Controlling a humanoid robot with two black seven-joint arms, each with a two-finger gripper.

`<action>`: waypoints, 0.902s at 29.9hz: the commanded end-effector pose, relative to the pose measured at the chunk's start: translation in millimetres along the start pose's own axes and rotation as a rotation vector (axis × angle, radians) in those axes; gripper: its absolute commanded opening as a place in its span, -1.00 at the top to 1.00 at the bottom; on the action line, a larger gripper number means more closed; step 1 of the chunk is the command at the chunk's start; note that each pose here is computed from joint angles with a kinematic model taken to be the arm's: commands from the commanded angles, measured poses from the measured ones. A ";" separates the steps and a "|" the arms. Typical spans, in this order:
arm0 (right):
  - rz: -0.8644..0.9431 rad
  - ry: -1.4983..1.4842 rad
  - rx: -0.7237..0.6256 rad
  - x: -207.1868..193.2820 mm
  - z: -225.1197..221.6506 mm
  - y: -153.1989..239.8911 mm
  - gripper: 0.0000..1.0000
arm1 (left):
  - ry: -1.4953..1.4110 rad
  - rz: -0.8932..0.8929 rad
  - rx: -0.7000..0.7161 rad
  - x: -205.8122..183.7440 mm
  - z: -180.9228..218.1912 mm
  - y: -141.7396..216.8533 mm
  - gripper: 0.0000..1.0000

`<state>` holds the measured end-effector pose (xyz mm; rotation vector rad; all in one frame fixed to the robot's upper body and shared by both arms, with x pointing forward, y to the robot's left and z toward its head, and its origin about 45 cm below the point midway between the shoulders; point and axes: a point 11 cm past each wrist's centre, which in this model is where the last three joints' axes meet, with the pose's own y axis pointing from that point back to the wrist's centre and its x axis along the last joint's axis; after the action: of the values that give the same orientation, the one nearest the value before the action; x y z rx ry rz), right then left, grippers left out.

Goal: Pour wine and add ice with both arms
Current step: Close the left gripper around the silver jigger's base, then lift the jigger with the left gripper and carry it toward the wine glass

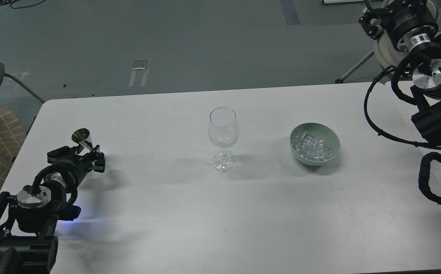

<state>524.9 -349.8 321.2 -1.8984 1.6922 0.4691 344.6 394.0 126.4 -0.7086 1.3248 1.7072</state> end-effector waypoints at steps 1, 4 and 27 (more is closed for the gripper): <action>0.001 0.002 0.003 0.8 -1.5 0.2 -1.00 | 0.005 -0.001 -0.001 -2.5 -0.1 -3.1 0.18; 0.001 0.002 0.003 0.8 -1.5 0.2 -1.00 | 0.008 0.010 -0.004 0.4 0.9 -4.5 0.18; 0.002 0.001 0.001 1.0 -0.3 0.5 -1.00 | 0.031 0.010 -0.009 -3.1 0.0 -13.6 0.28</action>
<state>524.6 -350.8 320.7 -1.8974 1.6947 0.4688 357.3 393.6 121.3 -0.7291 1.3452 1.7174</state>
